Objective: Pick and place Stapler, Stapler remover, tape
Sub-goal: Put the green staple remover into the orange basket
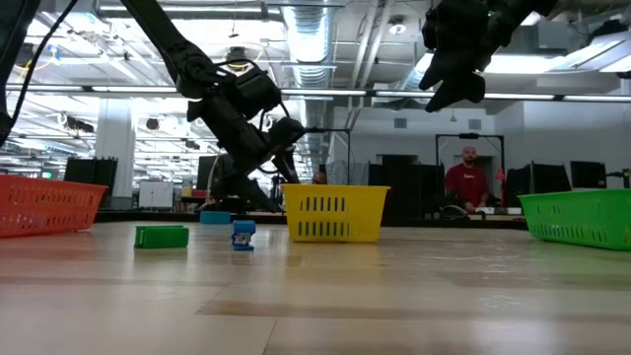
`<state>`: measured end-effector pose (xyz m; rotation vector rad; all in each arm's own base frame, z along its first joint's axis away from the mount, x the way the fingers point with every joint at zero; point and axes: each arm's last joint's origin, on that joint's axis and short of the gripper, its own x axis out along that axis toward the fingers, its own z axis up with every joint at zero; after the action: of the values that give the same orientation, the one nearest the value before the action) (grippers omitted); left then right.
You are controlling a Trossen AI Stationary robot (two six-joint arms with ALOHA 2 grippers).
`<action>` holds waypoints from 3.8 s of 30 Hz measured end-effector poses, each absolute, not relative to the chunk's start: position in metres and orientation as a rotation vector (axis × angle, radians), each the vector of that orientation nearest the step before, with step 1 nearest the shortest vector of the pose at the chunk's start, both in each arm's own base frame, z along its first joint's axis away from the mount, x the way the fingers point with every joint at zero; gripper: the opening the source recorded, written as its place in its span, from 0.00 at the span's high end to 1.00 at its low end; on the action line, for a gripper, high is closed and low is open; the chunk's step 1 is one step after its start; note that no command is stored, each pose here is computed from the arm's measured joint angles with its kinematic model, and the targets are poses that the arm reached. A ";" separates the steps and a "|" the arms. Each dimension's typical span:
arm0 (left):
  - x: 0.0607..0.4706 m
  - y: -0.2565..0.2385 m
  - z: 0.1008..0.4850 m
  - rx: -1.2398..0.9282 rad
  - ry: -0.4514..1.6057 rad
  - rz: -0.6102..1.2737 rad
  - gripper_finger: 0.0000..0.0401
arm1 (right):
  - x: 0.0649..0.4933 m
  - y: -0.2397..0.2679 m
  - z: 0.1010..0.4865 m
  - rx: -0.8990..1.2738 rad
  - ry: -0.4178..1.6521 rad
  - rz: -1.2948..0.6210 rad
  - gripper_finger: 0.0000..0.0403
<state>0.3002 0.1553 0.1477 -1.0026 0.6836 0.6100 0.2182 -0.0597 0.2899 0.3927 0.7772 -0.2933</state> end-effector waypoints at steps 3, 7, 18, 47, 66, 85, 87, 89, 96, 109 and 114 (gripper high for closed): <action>0.301 0.156 0.149 -0.998 0.669 0.608 0.36 | 0.218 -0.060 0.290 0.392 0.775 -0.293 0.32; 0.301 0.156 0.149 -1.017 0.652 0.626 0.42 | 0.218 -0.060 0.290 0.392 0.774 -0.293 0.32; 0.309 0.152 0.142 -1.054 0.641 0.625 0.48 | 0.218 -0.060 0.290 0.391 0.773 -0.293 0.32; 0.314 0.151 0.137 -1.051 0.623 0.617 0.81 | 0.219 -0.060 0.291 0.390 0.766 -0.292 0.32; 0.314 0.150 0.137 -1.055 0.631 0.584 0.96 | 0.219 -0.060 0.291 0.387 0.766 -0.291 0.32; 0.298 0.143 0.192 -0.884 0.569 0.486 0.99 | 0.219 -0.060 0.291 0.388 0.766 -0.292 0.32; 0.291 0.140 0.205 -0.848 0.568 0.474 0.99 | 0.219 -0.060 0.291 0.389 0.766 -0.292 0.32; 0.283 0.136 0.216 -0.814 0.578 0.465 0.99 | 0.219 -0.060 0.291 0.389 0.766 -0.292 0.32; 0.258 0.120 0.256 -0.706 0.535 0.416 0.99 | 0.219 -0.060 0.291 0.388 0.763 -0.291 0.32; 0.225 0.074 0.284 -0.602 0.638 0.302 0.99 | 0.222 -0.061 0.293 0.382 0.726 -0.287 0.32; 0.216 0.057 0.281 -0.571 0.755 0.266 0.99 | 0.222 -0.061 0.293 0.382 0.724 -0.287 0.32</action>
<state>0.2164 0.0570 0.2806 -0.5708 0.7545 0.2665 0.2217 -0.0608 0.2935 0.3817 0.7243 -0.2871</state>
